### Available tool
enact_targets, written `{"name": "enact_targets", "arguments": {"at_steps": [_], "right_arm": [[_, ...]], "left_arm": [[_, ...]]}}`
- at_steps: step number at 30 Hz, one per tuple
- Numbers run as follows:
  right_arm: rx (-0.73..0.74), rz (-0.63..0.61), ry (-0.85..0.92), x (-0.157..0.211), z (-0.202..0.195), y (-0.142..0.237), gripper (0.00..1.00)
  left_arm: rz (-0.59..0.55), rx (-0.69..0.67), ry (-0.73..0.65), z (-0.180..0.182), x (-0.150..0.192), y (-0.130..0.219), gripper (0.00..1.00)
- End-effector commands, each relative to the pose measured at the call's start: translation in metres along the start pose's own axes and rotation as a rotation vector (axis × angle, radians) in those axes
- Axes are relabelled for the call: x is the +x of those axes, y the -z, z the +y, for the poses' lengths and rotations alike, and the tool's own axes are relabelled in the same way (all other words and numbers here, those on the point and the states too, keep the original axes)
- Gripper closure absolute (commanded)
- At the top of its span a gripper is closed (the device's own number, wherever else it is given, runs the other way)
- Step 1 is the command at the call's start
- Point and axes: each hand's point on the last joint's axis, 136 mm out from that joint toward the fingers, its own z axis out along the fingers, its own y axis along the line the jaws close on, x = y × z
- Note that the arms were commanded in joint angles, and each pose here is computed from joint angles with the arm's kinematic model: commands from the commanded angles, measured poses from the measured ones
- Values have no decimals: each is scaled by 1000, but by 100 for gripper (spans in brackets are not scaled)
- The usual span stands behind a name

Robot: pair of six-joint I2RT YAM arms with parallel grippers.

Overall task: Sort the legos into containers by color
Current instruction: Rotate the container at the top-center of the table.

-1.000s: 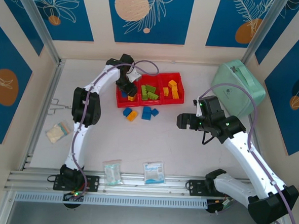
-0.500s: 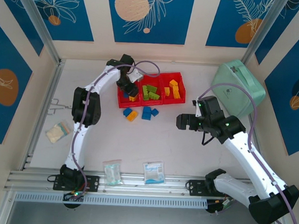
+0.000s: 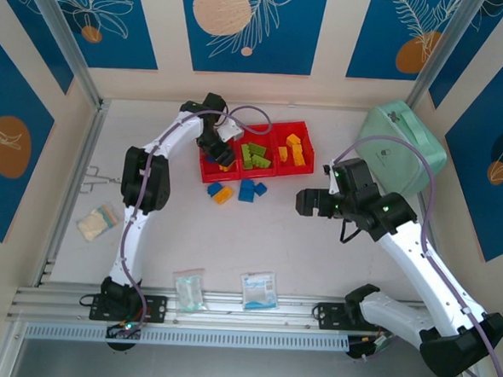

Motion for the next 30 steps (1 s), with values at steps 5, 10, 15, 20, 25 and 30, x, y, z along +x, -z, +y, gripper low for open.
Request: {"name": "enact_targets", "arguments": {"at_steps": [5, 10, 15, 20, 25, 30], "right_arm": [[6, -15, 9, -8, 10, 6, 0], [17, -16, 14, -5, 10, 7, 1], [20, -21, 9, -3, 8, 8, 1], [19, -17, 8, -2, 9, 8, 0], [18, -16, 6, -1, 9, 8, 0], [23, -13, 6, 1, 8, 7, 0]], "left_arm": [[107, 110, -5, -27, 26, -19, 44], [118, 107, 17, -25, 26, -28, 43], [133, 71, 65, -17, 29, -40, 41], [110, 19, 121, -8, 26, -51, 50], [-87, 11, 147, -12, 1, -30, 60], [-315, -157, 138, 2, -30, 35, 61]]}}
